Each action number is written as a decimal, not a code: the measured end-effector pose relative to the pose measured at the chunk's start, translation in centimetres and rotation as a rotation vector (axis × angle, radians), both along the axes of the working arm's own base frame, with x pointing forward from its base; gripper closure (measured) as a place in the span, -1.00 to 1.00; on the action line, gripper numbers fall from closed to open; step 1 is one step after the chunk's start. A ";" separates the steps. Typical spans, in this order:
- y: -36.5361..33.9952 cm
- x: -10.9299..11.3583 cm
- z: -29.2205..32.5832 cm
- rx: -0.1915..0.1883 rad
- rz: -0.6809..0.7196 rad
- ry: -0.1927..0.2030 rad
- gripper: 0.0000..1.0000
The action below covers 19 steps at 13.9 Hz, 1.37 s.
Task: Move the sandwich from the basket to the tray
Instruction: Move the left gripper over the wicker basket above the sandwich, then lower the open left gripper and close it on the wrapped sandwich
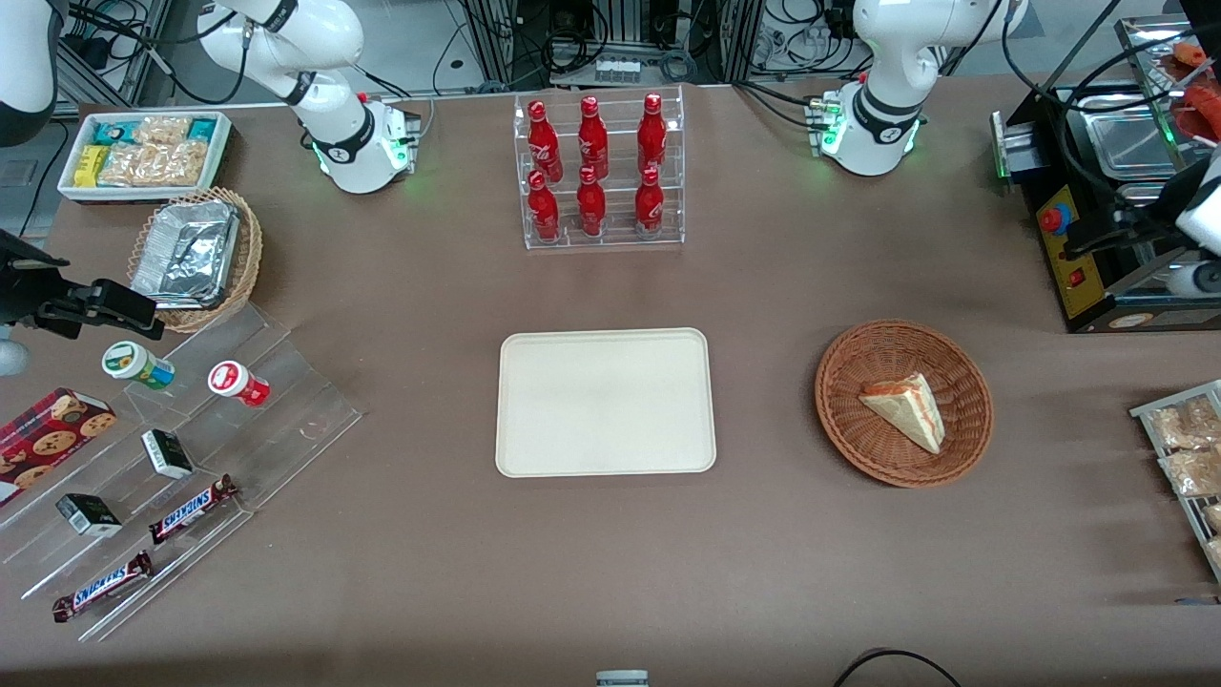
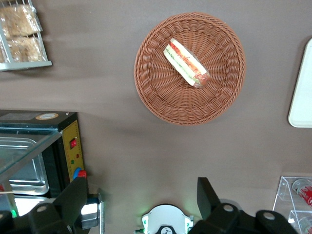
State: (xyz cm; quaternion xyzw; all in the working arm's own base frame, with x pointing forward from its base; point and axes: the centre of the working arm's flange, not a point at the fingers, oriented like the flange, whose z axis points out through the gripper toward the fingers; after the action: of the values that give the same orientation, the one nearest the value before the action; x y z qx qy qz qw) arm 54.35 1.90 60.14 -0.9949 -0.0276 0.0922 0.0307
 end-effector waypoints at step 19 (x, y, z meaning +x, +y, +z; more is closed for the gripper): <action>-7.5 2.3 -24.8 0.010 0.680 -0.209 -1.00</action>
State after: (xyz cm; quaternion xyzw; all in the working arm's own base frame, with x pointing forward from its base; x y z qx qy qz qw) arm 56.69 -5.60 35.35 -0.9326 -0.3608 -0.0054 0.0003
